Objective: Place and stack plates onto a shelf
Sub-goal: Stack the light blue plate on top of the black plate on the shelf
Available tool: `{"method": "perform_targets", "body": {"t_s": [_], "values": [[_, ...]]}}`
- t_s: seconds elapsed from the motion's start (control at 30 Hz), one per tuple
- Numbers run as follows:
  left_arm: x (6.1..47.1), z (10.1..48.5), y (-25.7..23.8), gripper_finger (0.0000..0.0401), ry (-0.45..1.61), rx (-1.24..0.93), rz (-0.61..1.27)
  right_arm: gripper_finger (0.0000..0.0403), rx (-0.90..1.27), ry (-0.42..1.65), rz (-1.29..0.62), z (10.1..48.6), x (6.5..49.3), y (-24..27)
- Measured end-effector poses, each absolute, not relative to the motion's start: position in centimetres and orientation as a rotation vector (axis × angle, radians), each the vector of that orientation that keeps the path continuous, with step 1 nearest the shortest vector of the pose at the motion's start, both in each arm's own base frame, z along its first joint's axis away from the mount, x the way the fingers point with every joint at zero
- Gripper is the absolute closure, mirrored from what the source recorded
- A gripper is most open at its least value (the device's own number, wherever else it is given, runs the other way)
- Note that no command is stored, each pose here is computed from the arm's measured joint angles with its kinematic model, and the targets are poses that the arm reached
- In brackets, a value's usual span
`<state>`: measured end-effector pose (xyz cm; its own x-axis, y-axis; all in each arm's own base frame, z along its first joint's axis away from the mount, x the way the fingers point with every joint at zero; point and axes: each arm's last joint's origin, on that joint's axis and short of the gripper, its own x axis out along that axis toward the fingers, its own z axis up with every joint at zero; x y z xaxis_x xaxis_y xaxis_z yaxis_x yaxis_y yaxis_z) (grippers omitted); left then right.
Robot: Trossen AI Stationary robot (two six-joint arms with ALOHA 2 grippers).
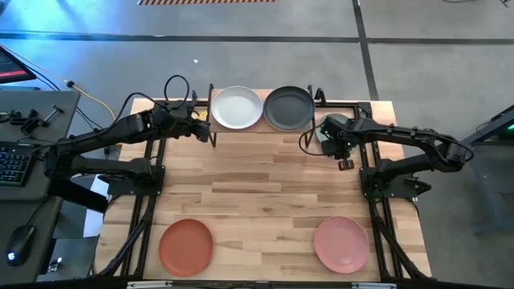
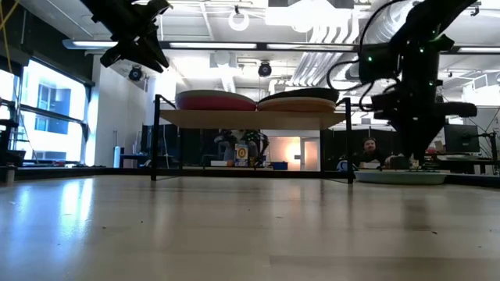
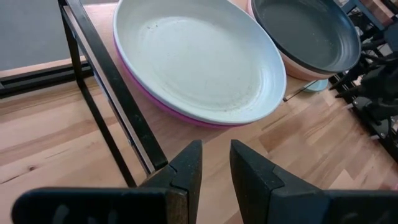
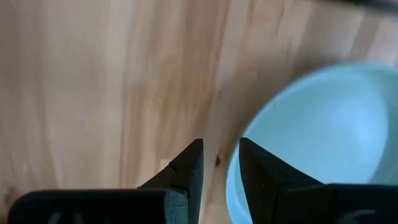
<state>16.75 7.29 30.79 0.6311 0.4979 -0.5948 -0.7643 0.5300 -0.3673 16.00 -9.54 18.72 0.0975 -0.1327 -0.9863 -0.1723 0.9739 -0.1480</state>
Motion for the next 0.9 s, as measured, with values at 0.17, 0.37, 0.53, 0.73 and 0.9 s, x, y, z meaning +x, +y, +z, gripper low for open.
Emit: {"method": "perform_targets", "body": {"t_s": [0.17,0.37,0.53,0.73,0.9], "values": [[16.7,30.8,7.3,0.0329,0.45,-0.654,0.788,0.0322,-0.235,1.515,-0.052,17.9,15.6,-9.5],[16.7,30.8,7.3,0.0329,0.448,-0.649,0.797,0.0322,-0.244,1.472,-0.089,18.0,15.9,-10.0],[16.7,30.8,7.3,0.0329,0.448,-0.648,0.797,0.0322,-0.22,1.448,-0.073,18.0,15.9,-10.2],[16.7,30.8,7.3,0.0329,0.449,-0.647,0.797,0.0322,-0.215,1.478,-0.071,16.3,15.1,-9.7],[16.7,30.8,7.3,0.0329,0.449,-0.647,0.797,0.0322,-0.21,1.487,-0.16,15.4,14.8,-9.8]]}}
